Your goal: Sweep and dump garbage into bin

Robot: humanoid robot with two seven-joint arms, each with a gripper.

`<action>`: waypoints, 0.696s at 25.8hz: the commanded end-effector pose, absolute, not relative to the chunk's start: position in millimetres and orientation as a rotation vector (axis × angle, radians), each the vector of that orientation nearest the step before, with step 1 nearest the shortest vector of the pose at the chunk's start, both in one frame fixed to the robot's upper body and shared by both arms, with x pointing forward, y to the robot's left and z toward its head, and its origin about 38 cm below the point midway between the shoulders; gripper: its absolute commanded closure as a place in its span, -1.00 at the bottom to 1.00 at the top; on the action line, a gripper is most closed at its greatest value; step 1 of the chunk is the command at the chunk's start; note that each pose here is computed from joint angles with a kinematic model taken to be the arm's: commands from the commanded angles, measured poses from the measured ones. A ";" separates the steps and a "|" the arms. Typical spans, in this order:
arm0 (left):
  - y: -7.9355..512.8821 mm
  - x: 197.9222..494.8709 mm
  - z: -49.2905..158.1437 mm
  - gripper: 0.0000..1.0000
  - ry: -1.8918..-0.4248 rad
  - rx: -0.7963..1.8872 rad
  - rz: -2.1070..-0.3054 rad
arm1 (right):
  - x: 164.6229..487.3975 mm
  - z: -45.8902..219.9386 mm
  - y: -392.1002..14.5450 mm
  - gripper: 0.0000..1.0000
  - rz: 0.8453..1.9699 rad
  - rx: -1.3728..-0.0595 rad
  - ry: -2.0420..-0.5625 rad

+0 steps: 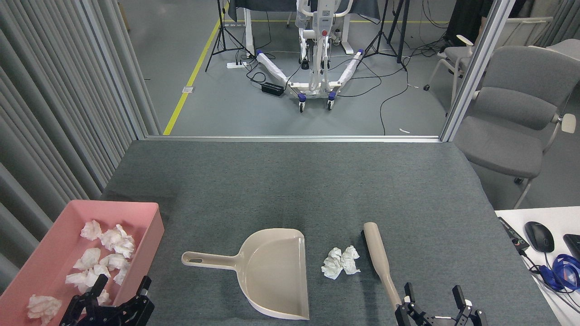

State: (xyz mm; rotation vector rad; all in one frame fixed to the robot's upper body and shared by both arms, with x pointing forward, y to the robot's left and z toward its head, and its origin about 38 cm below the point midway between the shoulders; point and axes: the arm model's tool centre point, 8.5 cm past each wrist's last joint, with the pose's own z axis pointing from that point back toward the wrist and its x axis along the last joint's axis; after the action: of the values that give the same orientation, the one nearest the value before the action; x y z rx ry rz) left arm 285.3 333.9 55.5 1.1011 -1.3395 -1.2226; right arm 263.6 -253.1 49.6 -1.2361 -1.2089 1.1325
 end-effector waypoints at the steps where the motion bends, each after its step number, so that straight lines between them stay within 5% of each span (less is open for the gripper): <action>1: 335.5 285.4 57.7 -1.00 -1.344 1.108 -1.223 | 262.0 48.2 -251.2 -0.96 1.130 -1.233 -1.204; 18: 338.6 287.7 67.1 -1.00 -1.355 1.119 -1.231 | 264.0 49.2 -251.4 -0.96 1.123 -1.239 -1.197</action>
State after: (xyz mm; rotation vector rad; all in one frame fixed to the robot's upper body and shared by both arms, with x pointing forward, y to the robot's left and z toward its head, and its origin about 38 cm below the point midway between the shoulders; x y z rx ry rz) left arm 287.4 336.9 67.2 1.1189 -1.3587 -1.2254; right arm 262.4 -251.5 48.9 -1.2417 -1.2021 1.1211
